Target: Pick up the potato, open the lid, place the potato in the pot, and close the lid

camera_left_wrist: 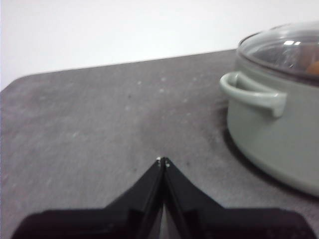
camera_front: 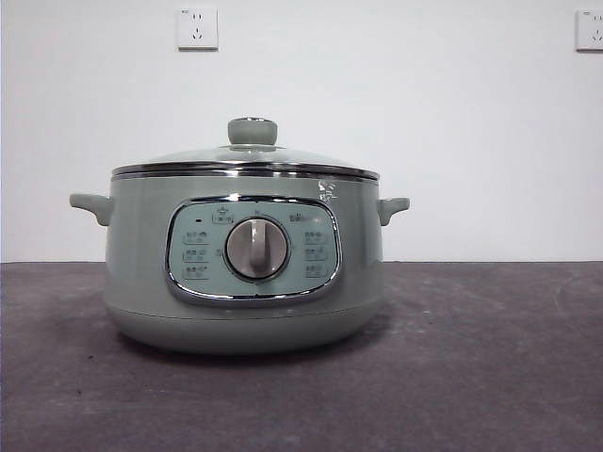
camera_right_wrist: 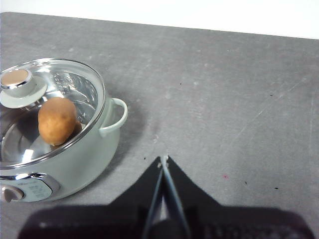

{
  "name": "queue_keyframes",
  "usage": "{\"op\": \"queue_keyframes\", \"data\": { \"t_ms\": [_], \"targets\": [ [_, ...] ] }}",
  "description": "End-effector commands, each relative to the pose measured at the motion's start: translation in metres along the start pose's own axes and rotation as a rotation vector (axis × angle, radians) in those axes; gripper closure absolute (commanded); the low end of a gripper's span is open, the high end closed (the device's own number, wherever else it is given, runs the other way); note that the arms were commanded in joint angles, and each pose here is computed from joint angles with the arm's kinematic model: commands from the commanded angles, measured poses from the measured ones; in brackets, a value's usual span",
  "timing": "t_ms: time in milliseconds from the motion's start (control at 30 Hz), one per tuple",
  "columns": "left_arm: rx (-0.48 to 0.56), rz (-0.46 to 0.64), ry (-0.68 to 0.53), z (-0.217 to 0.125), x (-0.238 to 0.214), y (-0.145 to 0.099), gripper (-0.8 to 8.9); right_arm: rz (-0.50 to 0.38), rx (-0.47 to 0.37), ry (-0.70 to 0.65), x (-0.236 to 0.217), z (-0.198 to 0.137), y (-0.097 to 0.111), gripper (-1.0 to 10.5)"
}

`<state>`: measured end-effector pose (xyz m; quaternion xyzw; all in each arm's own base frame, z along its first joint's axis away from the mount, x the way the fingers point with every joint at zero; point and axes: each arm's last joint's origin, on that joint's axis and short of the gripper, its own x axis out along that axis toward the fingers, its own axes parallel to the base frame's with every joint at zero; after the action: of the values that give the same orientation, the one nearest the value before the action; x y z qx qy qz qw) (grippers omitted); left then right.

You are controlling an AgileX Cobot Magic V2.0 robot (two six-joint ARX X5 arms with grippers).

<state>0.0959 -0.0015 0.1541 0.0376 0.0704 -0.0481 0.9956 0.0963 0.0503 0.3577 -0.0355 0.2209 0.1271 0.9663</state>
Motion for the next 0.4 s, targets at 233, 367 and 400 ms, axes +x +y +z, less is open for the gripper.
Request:
{"op": "queue_keyframes", "data": {
  "t_ms": [233, 367, 400],
  "targets": [
    [-0.040, 0.019, 0.030, -0.0064, 0.0010, 0.0015, 8.16, -0.003, 0.009, 0.000, 0.0009, -0.0012, 0.0001, 9.6],
    [-0.040, 0.019, 0.029, -0.0064, 0.0010, 0.0015, 8.16, -0.002, 0.009, 0.000, 0.0009, -0.0013, 0.0001, 9.6],
    [-0.040, 0.019, 0.029, -0.0064, 0.0010, 0.0015, 8.17, -0.002, 0.009, 0.000, 0.0009, -0.0013, 0.0001, 9.6]
  ]
}}
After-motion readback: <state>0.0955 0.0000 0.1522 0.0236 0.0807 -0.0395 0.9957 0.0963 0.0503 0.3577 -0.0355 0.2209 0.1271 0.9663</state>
